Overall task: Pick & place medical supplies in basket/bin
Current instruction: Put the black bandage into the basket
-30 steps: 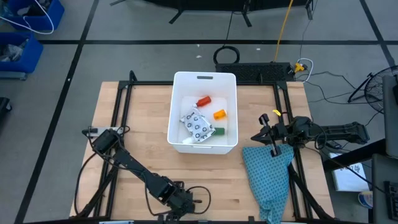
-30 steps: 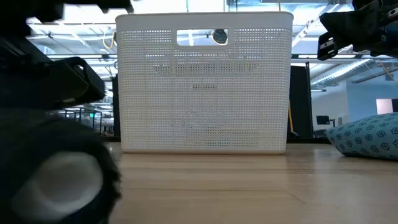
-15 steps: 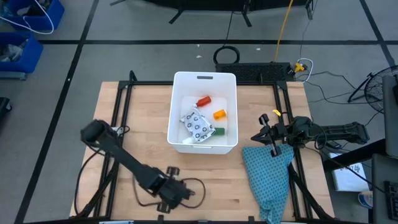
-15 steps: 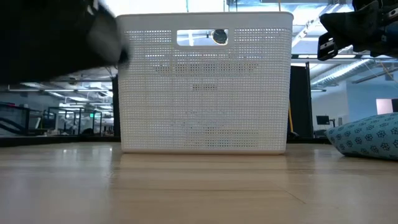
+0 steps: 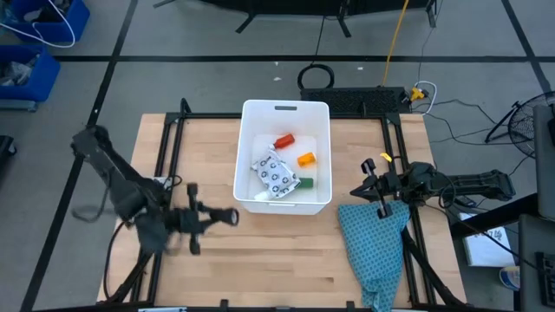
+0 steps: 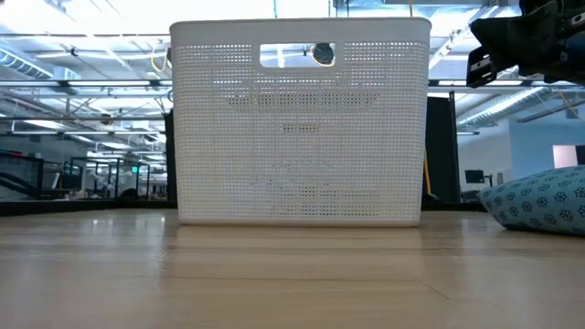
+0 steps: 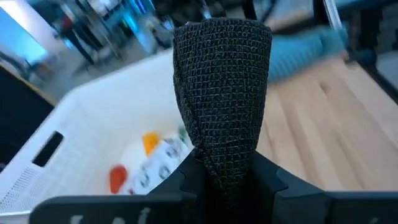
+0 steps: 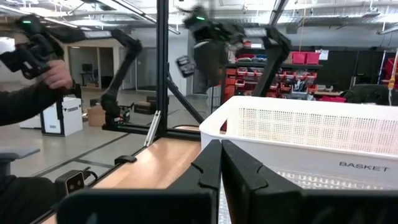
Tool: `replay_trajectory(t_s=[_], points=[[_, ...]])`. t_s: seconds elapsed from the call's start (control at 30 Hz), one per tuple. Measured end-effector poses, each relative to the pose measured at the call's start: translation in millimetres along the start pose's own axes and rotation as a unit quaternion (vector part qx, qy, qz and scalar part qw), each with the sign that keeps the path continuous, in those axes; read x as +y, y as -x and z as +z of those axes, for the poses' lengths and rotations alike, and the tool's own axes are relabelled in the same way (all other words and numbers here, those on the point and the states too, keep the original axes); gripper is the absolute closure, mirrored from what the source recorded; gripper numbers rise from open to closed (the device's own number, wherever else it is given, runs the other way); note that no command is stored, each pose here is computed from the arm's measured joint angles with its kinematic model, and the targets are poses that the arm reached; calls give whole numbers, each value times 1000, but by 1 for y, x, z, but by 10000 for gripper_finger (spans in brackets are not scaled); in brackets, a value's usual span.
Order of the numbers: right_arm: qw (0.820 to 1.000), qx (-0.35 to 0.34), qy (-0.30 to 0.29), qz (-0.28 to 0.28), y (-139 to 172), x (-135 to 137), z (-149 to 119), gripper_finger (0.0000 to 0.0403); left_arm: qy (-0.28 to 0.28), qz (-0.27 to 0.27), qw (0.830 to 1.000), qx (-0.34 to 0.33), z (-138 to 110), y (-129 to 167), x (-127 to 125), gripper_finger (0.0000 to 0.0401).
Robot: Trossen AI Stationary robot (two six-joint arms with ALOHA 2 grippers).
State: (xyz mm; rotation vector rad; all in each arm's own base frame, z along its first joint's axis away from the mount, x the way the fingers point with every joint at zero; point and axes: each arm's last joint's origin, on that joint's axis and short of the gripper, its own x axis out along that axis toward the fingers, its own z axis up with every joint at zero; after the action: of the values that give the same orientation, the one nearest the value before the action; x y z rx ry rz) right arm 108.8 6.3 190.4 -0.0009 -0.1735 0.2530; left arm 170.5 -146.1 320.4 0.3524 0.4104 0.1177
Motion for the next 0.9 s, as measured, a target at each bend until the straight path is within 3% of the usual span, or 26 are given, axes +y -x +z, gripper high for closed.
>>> replay_trajectory(t_s=[0.17, 0.23, 0.37, 0.47, 0.6, 0.77, 0.83, 0.9], points=[[1000, 0, 11, 0, 0, 0, 0, 399, 45, -30, 990, -128, -48, -9, 31, 336], [1000, 0, 16, -1, 0, 0, 0, 399, 52, -50, 978, -195, -66, -16, 38, 336], [1000, 0, 18, -1, 0, 0, 0, 399, 52, -30, 955, -290, -98, -23, 53, 336], [1000, 0, 16, 0, 0, 0, 0, 399, 63, -15, 940, -335, -119, -21, 62, 336], [1000, 0, 14, 0, 0, 0, 0, 399, 104, 3, 934, -343, -143, -22, 68, 336], [1000, 4, 13, 0, 0, 0, -1, 399, 199, 74, 917, -337, -147, -21, 82, 336], [1000, 4, 13, 0, 0, 0, -1, 399, 231, 106, 903, -347, -132, -17, 94, 336], [1000, 4, 14, 0, 0, 0, -1, 399, 229, 112, 906, -337, -112, -14, 104, 336]])
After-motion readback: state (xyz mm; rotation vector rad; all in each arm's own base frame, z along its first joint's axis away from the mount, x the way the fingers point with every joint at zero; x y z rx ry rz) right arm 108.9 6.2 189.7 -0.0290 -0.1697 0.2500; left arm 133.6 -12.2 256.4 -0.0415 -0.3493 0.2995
